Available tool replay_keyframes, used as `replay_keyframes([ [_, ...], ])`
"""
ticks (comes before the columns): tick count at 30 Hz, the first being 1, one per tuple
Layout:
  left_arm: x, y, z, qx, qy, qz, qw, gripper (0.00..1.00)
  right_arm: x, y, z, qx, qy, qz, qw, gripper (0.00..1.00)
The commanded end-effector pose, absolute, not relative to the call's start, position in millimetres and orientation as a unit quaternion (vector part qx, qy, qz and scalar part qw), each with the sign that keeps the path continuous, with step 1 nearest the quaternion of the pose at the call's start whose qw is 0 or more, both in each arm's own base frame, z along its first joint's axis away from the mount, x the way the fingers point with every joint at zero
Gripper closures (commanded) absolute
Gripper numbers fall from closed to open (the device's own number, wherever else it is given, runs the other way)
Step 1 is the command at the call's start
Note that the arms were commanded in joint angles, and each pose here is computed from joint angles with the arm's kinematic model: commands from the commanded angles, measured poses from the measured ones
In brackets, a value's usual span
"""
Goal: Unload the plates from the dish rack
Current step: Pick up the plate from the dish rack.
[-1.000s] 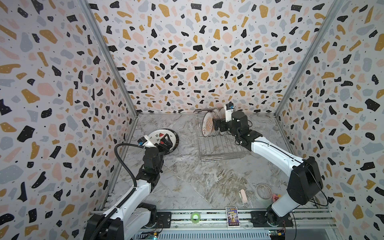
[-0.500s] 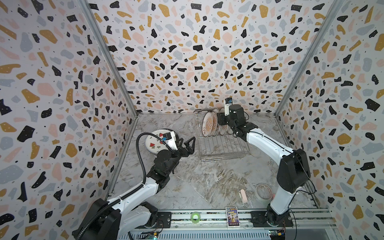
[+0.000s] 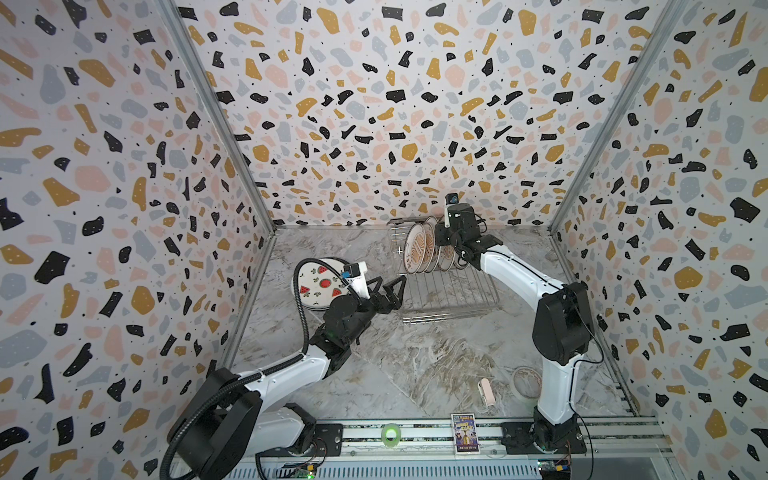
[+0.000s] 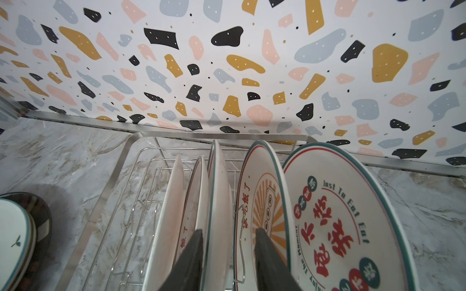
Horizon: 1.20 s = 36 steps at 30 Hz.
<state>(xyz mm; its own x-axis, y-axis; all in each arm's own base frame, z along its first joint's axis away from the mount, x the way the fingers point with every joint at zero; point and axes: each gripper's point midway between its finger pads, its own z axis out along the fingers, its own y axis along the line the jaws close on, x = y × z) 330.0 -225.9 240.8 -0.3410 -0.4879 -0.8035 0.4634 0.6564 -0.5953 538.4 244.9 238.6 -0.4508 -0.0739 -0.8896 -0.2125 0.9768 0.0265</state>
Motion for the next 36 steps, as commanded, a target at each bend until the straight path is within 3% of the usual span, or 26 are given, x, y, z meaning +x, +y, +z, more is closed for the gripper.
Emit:
replay_keyframes([
  [1, 329.2, -231.6, 268.7, -0.001, 0.672, -0.441, 0.595, 0.0, 541.5, 239.7, 248.8, -0.072, 0.849, 0.042, 0.522, 0.67],
  [26, 323.0, -233.5, 264.2, -0.011, 0.666, -0.471, 0.578, 0.0, 559.5, 248.5, 203.3, -0.062, 0.871, -0.058, 0.484, 0.78],
  [36, 320.0, -229.4, 262.8, -0.014, 0.668, -0.467, 0.58, 0.0, 557.4, 248.0, 213.1, -0.055, 0.864, -0.093, 0.493, 0.82],
])
